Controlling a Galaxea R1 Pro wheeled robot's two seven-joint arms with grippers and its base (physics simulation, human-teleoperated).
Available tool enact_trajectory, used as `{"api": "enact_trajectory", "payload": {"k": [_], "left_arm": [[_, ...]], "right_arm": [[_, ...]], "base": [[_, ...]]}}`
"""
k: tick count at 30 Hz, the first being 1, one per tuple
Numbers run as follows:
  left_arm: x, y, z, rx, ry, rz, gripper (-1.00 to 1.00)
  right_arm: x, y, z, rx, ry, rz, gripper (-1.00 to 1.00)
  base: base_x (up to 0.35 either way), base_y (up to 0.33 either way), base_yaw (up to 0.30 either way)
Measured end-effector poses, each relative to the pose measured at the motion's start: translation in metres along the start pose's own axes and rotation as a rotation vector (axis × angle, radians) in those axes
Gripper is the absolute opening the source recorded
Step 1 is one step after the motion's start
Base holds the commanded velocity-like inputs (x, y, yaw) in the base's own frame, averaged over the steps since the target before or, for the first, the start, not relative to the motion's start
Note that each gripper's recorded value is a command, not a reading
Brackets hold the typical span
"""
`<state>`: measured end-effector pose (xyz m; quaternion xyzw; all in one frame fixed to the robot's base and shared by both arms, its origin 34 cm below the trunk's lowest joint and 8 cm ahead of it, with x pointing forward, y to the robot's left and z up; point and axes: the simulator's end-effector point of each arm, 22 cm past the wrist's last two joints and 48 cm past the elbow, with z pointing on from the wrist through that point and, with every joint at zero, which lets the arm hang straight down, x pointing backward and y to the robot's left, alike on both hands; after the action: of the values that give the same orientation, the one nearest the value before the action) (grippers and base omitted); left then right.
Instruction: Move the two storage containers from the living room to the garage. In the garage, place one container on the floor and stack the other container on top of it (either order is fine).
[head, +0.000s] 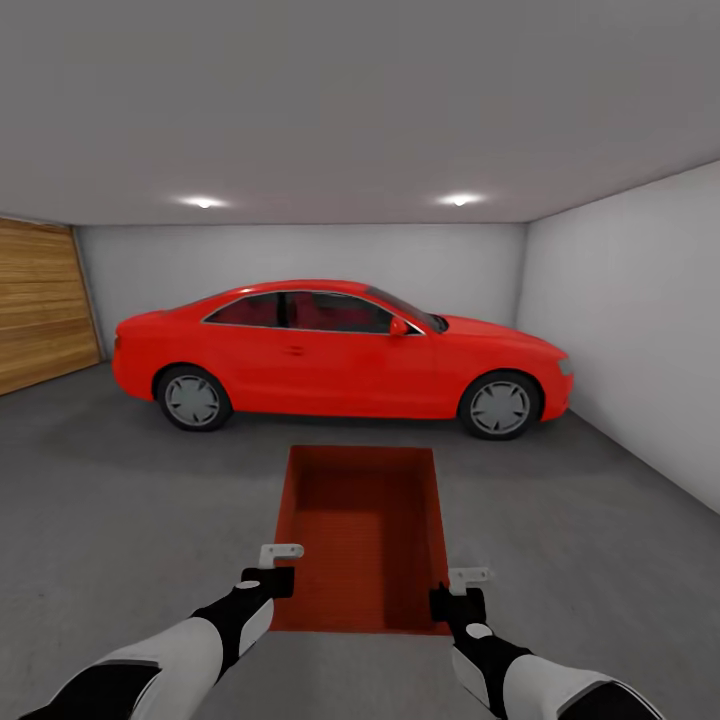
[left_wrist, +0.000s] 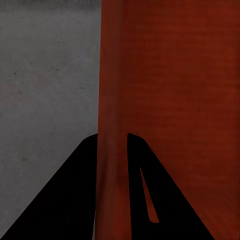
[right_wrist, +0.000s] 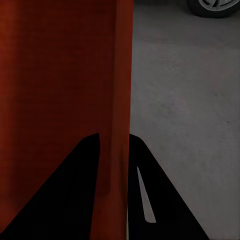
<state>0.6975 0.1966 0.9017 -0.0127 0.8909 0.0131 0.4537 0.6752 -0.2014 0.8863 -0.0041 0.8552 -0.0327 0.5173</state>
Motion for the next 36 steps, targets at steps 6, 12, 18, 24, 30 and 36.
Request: {"api": "enact_trajectory", "payload": {"k": [6,12,18,24,30,36], "left_arm": [[0.0001,0.0004,0.0001,0.0,0.0,0.0,-1.0],[0.0,0.0005,0.0001,0.001,0.0,0.001,-1.0],[0.0002,0.0003,0.0001,0.001,0.0,0.0,-1.0],[0.0002,0.0002,0.0001,0.001,0.001,0.0,-1.0],[0.0004,0.0005,0.0001,0.001,0.001,0.0,-1.0],[0.0003,0.0005,0.0001,0.001,0.001,0.0,-1.0]], "right_arm": [[0.0001,0.0004,-0.0001,0.0,0.0,0.001,-1.0],[0.0002,0.0005,-0.0002,0.001,0.0,0.001,-1.0],[0.0001,0.0003,-0.0001,0.0,0.0,0.0,-1.0],[0.0003,0.0002,-0.0001,0.0,0.0,0.001,-1.0],[0.0004,0.0005,-0.0002,0.0,0.001,0.001,-1.0],[0.0004,0.0005,-0.0002,0.0,0.001,0.001,-1.0]], "base": [[0.322,0.0,-0.063],[0.322,0.0,-0.247],[0.322,0.0,-0.277],[0.322,0.0,-0.279],[0.322,0.025,-0.279],[0.322,0.067,-0.278]]}}
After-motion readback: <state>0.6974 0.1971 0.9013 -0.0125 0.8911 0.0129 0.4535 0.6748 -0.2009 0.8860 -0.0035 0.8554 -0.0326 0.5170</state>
